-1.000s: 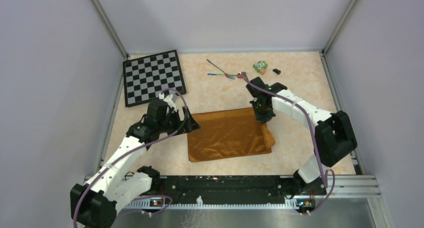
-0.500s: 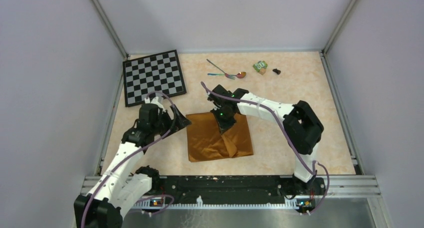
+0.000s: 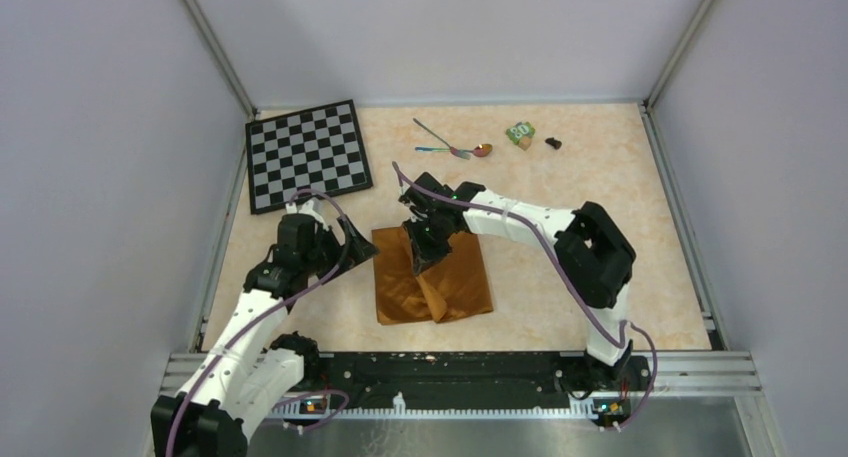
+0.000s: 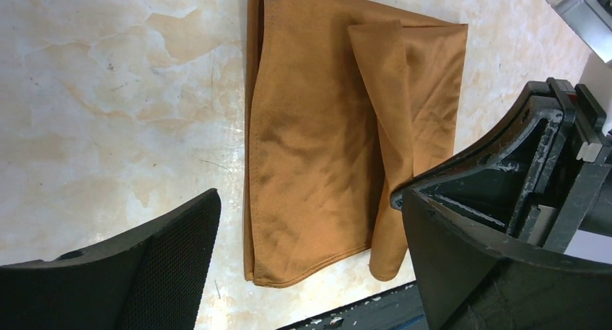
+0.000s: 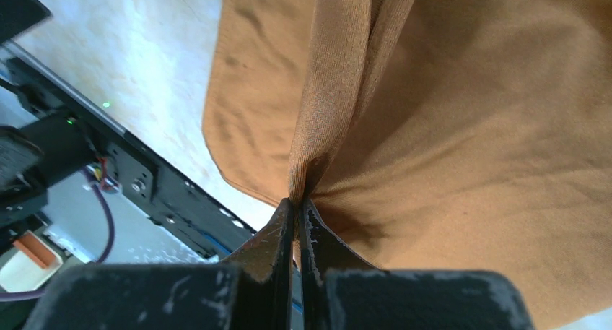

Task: Fold the napkin into a case and place the utensils inside
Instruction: Fold the rectangle-folded napkin at the center of the board.

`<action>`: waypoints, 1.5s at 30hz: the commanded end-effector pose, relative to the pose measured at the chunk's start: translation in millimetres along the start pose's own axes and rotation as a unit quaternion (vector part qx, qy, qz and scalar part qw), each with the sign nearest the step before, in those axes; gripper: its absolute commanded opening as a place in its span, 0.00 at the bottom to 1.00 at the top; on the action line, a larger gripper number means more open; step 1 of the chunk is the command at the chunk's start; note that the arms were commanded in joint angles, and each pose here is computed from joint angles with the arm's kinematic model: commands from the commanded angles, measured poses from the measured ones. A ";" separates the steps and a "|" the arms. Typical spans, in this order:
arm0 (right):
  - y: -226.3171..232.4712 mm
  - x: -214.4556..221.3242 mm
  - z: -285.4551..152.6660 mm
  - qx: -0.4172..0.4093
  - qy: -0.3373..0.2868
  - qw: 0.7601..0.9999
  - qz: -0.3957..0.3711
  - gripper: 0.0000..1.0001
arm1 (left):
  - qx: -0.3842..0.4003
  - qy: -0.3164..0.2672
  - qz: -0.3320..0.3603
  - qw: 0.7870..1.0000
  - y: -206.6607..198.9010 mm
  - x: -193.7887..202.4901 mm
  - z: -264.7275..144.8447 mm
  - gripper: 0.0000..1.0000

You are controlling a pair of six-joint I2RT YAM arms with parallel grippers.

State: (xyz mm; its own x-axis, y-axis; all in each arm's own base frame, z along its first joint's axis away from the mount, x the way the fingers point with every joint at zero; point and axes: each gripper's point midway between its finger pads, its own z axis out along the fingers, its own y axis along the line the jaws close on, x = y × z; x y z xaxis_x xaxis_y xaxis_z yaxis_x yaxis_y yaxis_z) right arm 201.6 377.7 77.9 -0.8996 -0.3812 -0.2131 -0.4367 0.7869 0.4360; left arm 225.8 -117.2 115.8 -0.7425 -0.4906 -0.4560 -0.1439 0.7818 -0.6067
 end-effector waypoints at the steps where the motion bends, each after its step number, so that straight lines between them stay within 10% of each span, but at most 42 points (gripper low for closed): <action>1: 28.5 -24.6 3.7 -0.042 -0.031 0.999 0.013 0.00 | 0.011 -0.018 0.000 1.000 -4.6 -8.1 0.2 0.99; 29: 36.5 -39.7 31.5 -0.063 -0.030 0.997 0.044 0.00 | 0.020 -0.023 0.009 0.999 -10.8 -10.1 -10.3 0.99; 36: 65.0 -43.7 25.3 -0.142 -0.025 0.988 0.057 0.35 | 0.015 -0.031 0.011 0.999 -9.2 -12.2 -12.3 0.99; 45: 49.3 -42.1 -11.7 -0.235 -0.056 0.967 0.081 0.44 | 0.025 -0.020 0.023 0.999 -7.8 -6.3 -6.1 0.99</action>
State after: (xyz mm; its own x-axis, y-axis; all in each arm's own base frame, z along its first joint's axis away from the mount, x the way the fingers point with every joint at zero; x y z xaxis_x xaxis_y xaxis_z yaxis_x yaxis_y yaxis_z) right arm 206.0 434.0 72.4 -0.9672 -0.2266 -0.1150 -0.2372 0.6426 0.7286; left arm 222.5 -115.1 122.8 -0.7277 -0.4924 -0.4776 -0.1288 0.7819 -0.6100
